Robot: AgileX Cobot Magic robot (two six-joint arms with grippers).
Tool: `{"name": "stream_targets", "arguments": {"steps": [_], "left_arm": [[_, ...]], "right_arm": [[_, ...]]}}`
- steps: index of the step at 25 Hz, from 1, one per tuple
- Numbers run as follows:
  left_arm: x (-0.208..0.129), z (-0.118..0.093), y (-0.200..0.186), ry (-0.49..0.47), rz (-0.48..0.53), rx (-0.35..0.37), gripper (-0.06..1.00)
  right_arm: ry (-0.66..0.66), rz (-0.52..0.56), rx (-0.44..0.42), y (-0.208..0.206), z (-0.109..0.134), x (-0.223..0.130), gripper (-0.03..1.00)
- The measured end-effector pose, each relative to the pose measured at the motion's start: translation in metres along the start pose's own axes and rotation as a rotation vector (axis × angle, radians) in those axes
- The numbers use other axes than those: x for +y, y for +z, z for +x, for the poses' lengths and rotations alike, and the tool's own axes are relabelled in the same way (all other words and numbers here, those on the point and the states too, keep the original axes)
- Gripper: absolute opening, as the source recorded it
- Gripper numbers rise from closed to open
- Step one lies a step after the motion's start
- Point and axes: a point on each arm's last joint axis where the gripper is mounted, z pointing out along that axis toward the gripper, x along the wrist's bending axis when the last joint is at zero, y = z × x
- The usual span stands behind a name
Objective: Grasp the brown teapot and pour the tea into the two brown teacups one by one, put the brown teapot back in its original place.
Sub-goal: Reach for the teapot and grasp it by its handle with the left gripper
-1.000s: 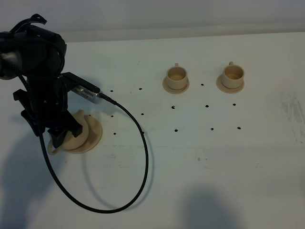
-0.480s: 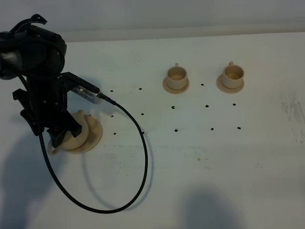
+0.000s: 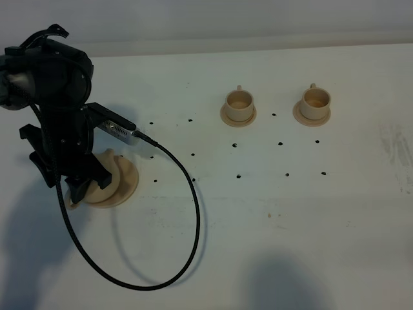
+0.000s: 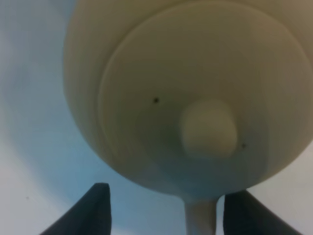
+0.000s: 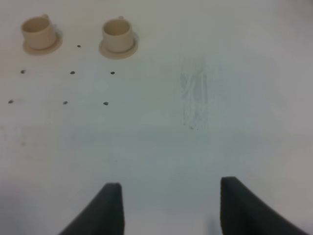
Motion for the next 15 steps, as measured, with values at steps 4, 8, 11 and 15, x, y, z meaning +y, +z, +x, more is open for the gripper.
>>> {"name": "stream_targets", "arguments": {"steps": [4,8,11,15], "left_arm": [[0.0000,-0.0001,0.0000,-0.023,0.000,-0.001,0.42],[0.0000,-0.0001,0.0000,-0.028,0.000,-0.001,0.30],[0.0000,-0.0001,0.0000,-0.031,0.000,-0.001,0.20],[0.0001,-0.0004,0.0000,-0.035,-0.001,-0.004,0.08]], "right_arm": [[0.000,0.000,0.000,0.0000,0.0000,0.0000,0.43],[0.000,0.000,0.000,0.0000,0.0000,0.0000,0.43],[0.000,0.000,0.000,0.0000,0.0000,0.0000,0.43],[0.000,0.000,0.000,0.0000,0.0000,0.0000,0.43]]}}
